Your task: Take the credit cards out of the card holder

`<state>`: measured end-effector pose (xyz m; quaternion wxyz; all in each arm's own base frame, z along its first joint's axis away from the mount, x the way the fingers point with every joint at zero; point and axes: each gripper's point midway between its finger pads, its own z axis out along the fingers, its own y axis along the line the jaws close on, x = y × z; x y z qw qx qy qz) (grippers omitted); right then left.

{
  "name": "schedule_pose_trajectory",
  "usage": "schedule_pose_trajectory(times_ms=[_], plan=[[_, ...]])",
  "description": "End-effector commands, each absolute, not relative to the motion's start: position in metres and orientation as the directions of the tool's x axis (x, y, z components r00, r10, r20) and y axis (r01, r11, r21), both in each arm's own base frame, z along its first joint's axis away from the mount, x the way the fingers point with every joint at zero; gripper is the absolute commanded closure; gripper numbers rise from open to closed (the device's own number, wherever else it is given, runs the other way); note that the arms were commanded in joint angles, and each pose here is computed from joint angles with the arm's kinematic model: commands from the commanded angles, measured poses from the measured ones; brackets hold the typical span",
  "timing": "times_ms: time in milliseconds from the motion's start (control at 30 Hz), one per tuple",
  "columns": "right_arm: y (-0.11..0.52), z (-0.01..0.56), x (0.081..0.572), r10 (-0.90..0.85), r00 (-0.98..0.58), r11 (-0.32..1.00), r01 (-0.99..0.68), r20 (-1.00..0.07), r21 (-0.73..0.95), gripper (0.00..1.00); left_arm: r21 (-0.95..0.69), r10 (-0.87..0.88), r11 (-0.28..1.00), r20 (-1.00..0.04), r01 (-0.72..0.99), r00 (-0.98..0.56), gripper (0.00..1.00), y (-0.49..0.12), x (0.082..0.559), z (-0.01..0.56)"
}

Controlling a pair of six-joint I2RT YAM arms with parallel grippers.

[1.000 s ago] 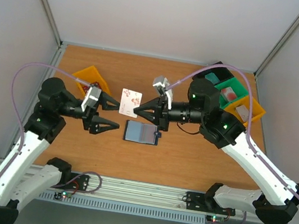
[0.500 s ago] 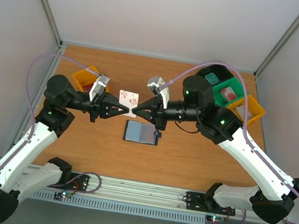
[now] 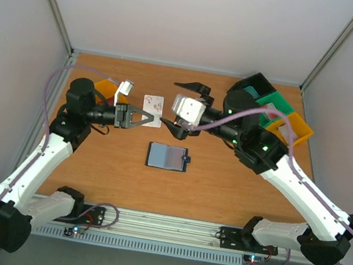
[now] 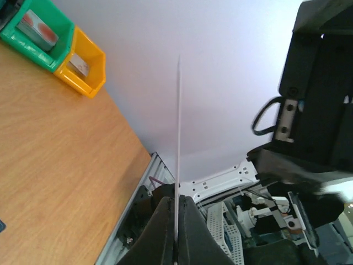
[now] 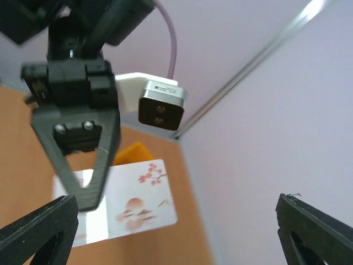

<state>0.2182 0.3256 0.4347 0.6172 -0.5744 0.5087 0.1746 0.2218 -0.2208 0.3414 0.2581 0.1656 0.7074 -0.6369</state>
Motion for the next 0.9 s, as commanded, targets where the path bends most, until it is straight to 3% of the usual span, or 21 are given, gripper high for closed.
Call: schedule_pose_trajectory(times_ms=[0, 200, 433, 533, 867], plan=[[0.348, 0.448, 0.25, -0.453, 0.847, 0.111, -0.256, -0.278, -0.96, 0.01, -0.83, -0.054, 0.072, -0.557, 0.553, -0.829, 1.0, -0.219, 0.212, 0.367], [0.345, 0.437, 0.271, -0.407, 0.913, 0.014, 0.025, 0.017, -1.0, 0.04, -0.882, -0.002, 0.026, -0.471, 0.471, -0.882, 1.0, -0.212, 0.214, 0.368], [0.337, 0.411, 0.268, -0.355, 0.917, -0.086, 0.163, 0.183, -0.983, 0.07, -0.882, -0.007, -0.001, -0.472, 0.472, -0.882, 1.0, -0.205, 0.224, 0.386], [0.342, 0.404, 0.258, -0.291, 0.916, -0.072, 0.268, 0.277, -0.961, 0.17, -0.885, -0.021, 0.005, -0.466, 0.466, -0.885, 1.0, -0.206, 0.229, 0.388], [0.353, 0.393, 0.256, -0.252, 0.885, -0.099, 0.378, 0.39, -0.921, 0.49, -0.904, -0.028, 0.015, -0.428, 0.427, -0.904, 1.0, -0.21, 0.234, 0.372]])
